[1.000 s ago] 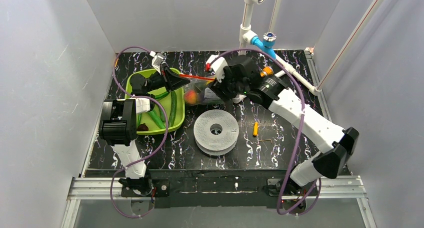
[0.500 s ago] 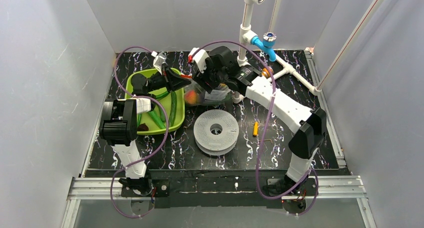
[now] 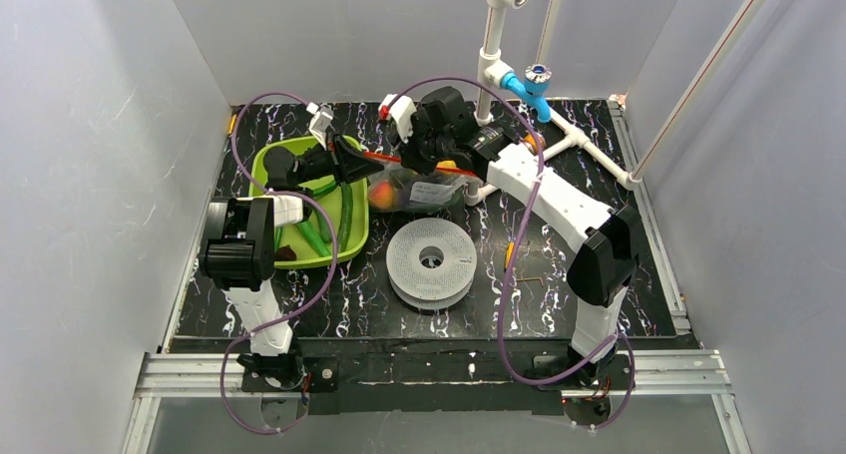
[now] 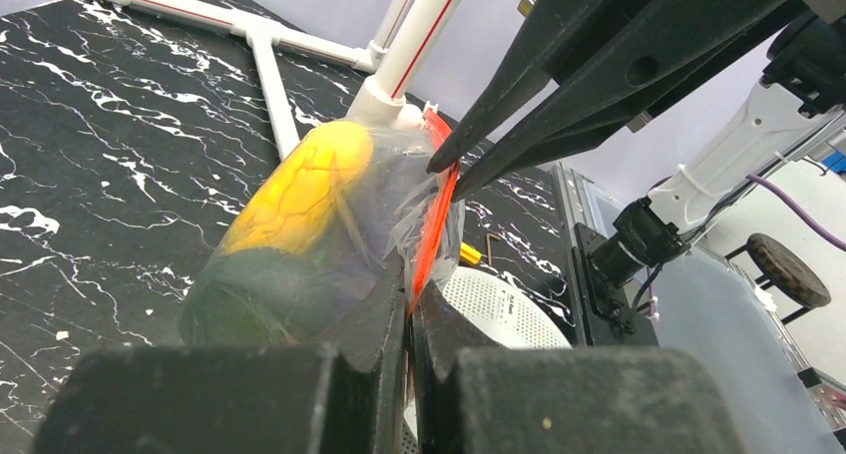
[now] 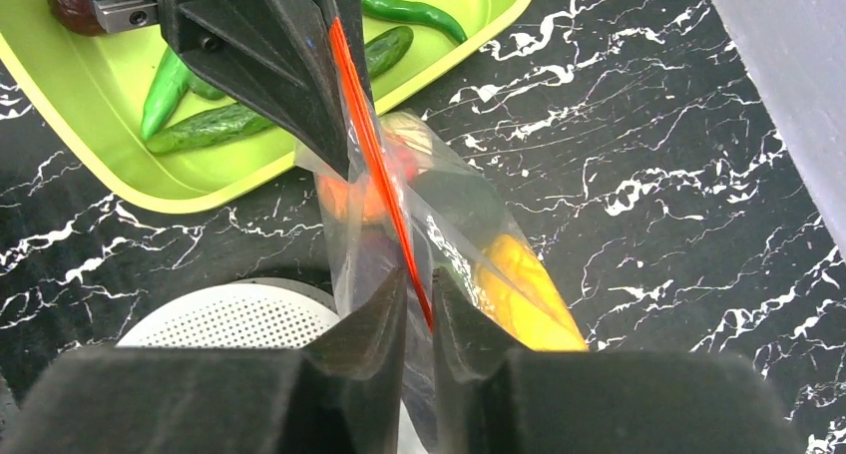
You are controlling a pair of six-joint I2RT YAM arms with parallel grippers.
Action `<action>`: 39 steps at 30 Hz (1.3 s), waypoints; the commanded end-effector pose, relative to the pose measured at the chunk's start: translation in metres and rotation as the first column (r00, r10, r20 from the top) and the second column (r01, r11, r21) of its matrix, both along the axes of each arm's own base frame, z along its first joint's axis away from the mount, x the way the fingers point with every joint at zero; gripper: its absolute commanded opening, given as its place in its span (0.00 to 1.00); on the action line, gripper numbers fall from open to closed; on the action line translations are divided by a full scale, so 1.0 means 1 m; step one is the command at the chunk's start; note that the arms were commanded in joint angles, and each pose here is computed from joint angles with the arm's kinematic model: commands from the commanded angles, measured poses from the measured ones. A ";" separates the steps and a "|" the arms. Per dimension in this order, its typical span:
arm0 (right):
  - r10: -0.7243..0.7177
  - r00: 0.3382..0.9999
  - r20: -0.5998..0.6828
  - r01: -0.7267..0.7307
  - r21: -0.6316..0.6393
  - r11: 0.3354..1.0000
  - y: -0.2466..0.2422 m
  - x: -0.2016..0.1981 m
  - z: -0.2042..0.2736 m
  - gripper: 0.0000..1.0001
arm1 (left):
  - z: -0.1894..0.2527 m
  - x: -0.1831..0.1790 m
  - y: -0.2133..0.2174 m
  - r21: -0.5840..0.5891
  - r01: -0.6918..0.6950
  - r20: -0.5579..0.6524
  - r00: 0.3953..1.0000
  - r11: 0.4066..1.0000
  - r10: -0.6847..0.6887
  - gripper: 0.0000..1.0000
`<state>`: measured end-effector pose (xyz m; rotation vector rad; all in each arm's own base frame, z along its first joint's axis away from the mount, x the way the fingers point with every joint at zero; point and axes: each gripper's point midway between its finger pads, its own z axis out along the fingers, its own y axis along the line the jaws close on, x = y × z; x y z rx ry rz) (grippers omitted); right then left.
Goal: Place the food in the zip-top bag and seal the zipper
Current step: Place the zipper food storage bag at the center of the board.
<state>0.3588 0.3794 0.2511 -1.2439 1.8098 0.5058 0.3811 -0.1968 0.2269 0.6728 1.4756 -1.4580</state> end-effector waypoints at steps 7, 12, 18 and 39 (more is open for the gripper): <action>-0.141 0.987 0.072 0.136 0.068 0.988 0.001 0.028 0.029 0.01 | 0.046 -0.012 -0.001 -0.006 0.010 0.135 0.991 1.000 -0.009 0.70; -0.216 0.972 0.091 0.205 0.120 0.971 -0.005 0.033 0.050 0.01 | 0.072 -0.023 0.004 -0.005 -0.021 0.215 0.976 1.000 0.022 0.98; -0.187 0.978 0.088 0.164 0.217 0.962 0.000 0.016 0.093 0.01 | 0.110 -0.002 0.067 -0.016 -0.511 0.244 0.832 0.859 0.499 0.98; -0.358 0.924 0.130 0.326 0.217 0.920 0.019 0.095 0.048 0.01 | 0.012 0.017 0.202 0.478 -0.860 0.094 0.253 0.179 0.963 0.98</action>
